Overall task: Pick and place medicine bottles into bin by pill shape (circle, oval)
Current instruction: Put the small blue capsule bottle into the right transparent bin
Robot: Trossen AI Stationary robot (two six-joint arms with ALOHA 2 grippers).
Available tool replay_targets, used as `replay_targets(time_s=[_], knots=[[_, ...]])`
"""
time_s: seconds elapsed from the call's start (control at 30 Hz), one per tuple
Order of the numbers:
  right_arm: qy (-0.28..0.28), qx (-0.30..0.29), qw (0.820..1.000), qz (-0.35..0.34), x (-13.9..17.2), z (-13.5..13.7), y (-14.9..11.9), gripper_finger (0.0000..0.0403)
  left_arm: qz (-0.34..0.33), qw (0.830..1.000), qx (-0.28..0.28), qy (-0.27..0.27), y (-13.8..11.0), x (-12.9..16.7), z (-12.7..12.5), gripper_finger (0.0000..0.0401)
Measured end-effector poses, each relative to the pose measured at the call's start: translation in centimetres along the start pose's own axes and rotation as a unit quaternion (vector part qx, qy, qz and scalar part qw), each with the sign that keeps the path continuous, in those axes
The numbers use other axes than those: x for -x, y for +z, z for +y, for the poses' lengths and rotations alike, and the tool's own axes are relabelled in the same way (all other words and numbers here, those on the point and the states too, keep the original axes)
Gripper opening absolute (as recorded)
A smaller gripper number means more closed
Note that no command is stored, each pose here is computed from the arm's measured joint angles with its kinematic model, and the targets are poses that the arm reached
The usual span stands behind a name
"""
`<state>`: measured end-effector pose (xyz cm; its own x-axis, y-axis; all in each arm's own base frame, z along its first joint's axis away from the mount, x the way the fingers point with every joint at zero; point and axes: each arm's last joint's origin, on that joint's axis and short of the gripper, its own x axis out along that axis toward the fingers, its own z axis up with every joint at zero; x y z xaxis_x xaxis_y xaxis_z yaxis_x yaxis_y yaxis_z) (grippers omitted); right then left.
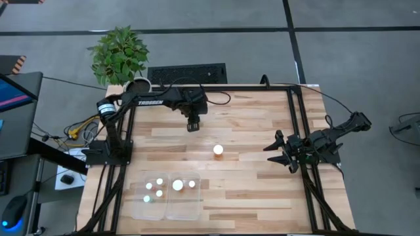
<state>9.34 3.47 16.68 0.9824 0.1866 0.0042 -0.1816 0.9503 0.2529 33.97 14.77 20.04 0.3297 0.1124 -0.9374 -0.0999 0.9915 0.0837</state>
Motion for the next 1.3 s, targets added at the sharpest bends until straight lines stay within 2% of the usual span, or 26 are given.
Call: replay_targets(time_s=[0.13, 0.27, 0.47, 0.63, 0.77, 0.9, 1.1, 1.3], knots=[[0.000, 0.000, 1.000, 0.000, 0.0, 0.0, 0.0, 0.0226, -0.014, 1.000, 0.008, -0.006, 0.3, 2.5, -2.0, 0.0115], [0.000, 0.000, 1.000, 0.000, 0.0, 0.0, 0.0, 0.0226, -0.038, 0.999, 0.009, -0.023, 0.4, 5.8, -5.4, 0.0116], [0.000, 0.000, 1.000, 0.000, 0.0, 0.0, 0.0, 0.0226, -0.091, 0.993, -0.002, -0.077, 0.0, 11.0, -12.9, 0.0116], [0.000, 0.000, 1.000, 0.000, 0.0, 0.0, 0.0, 0.0226, -0.106, 0.989, -0.006, -0.105, -1.6, 13.7, -19.6, 0.0116], [0.000, 0.000, 1.000, 0.000, 0.0, 0.0, 0.0, 0.0226, -0.104, 0.989, -0.002, -0.101, -3.4, 14.5, -24.2, 0.0116], [0.000, 0.000, 1.000, 0.000, 0.0, 0.0, 0.0, 0.0226, -0.113, 0.988, 0.024, -0.098, -5.1, 15.2, -27.4, 0.0116], [0.000, 0.000, 1.000, 0.000, 0.0, 0.0, 0.0, 0.0226, -0.130, 0.987, 0.033, -0.089, -7.3, 16.0, -30.7, 0.0116], [0.000, -0.001, 1.000, 0.000, 0.0, 0.0, 0.0, 0.0226, -0.086, 0.992, 0.048, -0.080, -7.9, 13.5, -33.0, 0.0116]])
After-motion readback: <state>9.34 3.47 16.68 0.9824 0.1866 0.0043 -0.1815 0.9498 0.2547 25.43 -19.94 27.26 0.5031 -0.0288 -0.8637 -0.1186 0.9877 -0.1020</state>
